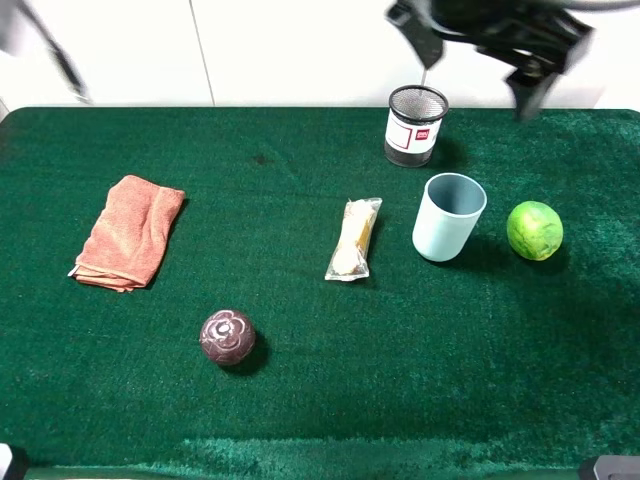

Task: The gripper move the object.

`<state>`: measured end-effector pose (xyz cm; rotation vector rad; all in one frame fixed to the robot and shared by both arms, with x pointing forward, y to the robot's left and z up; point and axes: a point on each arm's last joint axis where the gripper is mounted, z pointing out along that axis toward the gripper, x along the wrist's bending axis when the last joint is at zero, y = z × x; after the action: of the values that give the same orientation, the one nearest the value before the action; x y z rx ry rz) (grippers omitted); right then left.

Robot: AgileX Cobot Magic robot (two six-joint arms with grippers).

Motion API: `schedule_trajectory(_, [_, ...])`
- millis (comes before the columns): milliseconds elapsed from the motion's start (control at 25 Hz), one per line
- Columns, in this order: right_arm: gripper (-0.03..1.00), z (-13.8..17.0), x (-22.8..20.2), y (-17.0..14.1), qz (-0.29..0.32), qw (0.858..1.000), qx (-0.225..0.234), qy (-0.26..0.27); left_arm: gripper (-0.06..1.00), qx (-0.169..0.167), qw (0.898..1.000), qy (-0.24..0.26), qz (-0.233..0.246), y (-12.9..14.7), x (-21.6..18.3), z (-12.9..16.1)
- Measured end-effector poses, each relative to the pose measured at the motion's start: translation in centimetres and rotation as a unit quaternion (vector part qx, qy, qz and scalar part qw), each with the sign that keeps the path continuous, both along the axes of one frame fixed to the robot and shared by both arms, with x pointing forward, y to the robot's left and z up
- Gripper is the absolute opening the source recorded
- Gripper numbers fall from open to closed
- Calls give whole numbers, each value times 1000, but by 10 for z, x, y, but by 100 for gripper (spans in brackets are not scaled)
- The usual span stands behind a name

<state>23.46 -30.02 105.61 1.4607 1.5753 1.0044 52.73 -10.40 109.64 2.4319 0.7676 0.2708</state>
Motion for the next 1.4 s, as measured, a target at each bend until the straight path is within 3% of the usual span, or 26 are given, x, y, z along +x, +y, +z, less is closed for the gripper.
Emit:
schedule_trajectory(360, [70,0,0,0,0,1000,0,0,100,37,998,18,50,88,-7,29])
schedule_trajectory(720, [70,0,0,0,0,1000,0,0,100,62,992,37,103,179,-31,38])
schedule_trajectory(1080, [70,0,0,0,0,1000,0,0,100,58,982,32,177,282,-85,34])
schedule_trajectory(1400, [70,0,0,0,0,1000,0,0,100,43,972,5,229,345,-149,26])
